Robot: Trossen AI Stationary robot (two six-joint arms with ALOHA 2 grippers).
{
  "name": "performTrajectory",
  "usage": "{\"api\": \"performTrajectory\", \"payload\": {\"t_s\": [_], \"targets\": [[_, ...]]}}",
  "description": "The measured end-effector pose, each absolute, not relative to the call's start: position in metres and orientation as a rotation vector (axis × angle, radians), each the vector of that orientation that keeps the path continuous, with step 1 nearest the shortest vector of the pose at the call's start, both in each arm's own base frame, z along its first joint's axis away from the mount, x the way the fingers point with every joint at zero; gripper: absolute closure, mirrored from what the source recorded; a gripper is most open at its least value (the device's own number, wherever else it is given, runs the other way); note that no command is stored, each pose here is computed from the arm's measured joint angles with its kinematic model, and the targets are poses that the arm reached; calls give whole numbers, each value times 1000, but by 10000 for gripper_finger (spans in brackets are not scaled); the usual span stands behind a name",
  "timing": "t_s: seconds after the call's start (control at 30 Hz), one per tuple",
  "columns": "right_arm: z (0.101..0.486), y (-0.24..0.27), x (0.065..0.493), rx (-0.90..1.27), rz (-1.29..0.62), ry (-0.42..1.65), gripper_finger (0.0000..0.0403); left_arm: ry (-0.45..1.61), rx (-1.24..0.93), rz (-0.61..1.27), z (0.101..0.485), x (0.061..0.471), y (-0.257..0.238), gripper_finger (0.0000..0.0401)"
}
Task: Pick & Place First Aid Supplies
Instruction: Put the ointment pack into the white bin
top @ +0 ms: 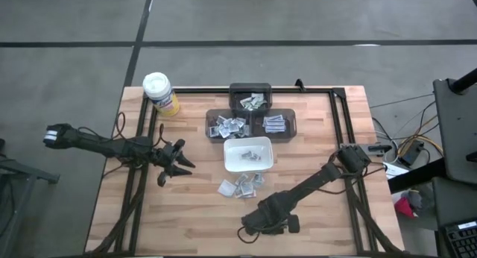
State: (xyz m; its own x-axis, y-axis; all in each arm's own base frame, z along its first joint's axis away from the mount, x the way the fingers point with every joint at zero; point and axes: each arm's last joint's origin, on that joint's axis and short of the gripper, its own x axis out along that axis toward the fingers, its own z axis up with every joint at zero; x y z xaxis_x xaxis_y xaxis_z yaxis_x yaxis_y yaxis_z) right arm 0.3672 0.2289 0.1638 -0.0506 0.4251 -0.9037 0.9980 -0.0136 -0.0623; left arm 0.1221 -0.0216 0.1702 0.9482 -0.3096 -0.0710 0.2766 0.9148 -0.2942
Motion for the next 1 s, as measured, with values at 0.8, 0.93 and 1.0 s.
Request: {"api": "performTrajectory", "payload": {"t_s": [0.8,0.93,1.0], "targets": [[162,227,370,1494,-1029,1431,349,117,-286,-302,170,122,-22,275],[162,227,370,1497,-1034,1429,320,117,-286,-302,170,122,-22,275],[162,227,369,1499,-1052,1428,302,118,-286,-302,170,122,-22,275]]}}
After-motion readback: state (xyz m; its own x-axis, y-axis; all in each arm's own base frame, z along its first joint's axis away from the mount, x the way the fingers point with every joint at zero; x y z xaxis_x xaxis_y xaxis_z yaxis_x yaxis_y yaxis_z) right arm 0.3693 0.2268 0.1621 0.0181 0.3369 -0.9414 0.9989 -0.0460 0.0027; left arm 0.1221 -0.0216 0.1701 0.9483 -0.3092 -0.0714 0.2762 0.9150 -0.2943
